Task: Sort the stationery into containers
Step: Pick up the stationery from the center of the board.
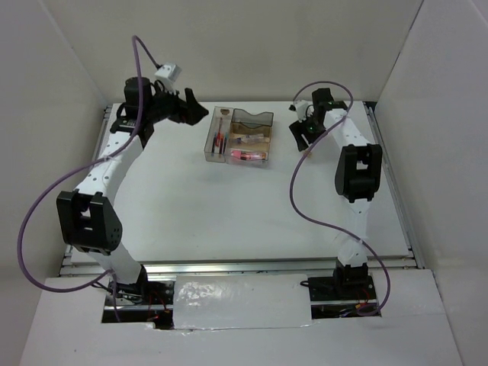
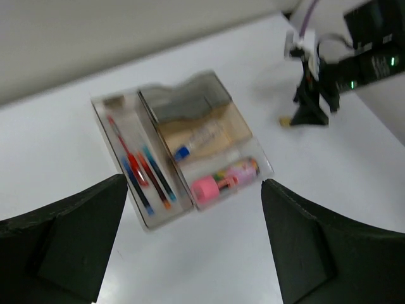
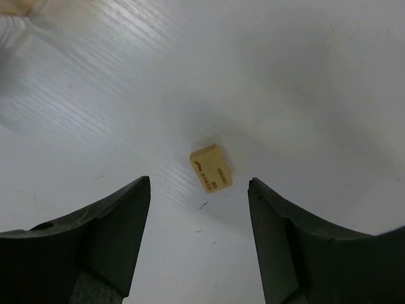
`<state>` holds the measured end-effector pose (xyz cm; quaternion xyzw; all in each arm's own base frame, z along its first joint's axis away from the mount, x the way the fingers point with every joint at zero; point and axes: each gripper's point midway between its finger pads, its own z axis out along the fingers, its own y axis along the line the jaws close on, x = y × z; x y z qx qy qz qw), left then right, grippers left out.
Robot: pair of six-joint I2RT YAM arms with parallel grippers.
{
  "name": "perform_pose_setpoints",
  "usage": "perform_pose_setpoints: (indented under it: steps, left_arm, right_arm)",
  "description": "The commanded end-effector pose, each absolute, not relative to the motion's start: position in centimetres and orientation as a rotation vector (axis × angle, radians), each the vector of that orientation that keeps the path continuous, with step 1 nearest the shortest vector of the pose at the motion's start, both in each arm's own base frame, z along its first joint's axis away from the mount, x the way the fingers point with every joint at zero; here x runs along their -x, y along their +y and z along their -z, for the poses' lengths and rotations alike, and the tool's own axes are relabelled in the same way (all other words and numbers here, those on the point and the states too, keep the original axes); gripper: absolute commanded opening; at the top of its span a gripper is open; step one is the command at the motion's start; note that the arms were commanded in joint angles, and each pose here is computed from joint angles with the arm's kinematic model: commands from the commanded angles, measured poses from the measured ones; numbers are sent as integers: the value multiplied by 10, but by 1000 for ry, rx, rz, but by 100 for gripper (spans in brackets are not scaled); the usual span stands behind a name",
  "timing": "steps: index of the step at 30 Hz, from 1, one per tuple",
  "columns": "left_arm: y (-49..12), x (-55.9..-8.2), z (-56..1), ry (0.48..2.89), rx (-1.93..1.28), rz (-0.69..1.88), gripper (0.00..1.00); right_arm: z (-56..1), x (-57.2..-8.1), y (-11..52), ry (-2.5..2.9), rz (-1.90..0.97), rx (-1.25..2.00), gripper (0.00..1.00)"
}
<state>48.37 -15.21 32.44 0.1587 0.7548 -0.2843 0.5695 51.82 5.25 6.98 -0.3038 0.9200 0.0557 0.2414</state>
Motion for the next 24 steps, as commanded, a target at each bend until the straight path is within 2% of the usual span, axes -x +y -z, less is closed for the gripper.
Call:
perform_pose_setpoints:
  steps: [1,9,19,24]
  left_arm:
    - [-172,-452,-292,1873,-438,816,99]
    - [-178,-453,-294,1867,-435,856,99]
    - [-181,-454,-287,1884,-425,870,99]
    - [-177,-451,-286,1891,-425,849,99]
  right_arm:
    - [-72,-519,45,2516,-113,929,69]
    - [-50,-515,38,2570,-95,979,61]
    - [-36,-520,29,2581,-53,1005,59]
    - [-26,-517,27,2596,-50,1052,48]
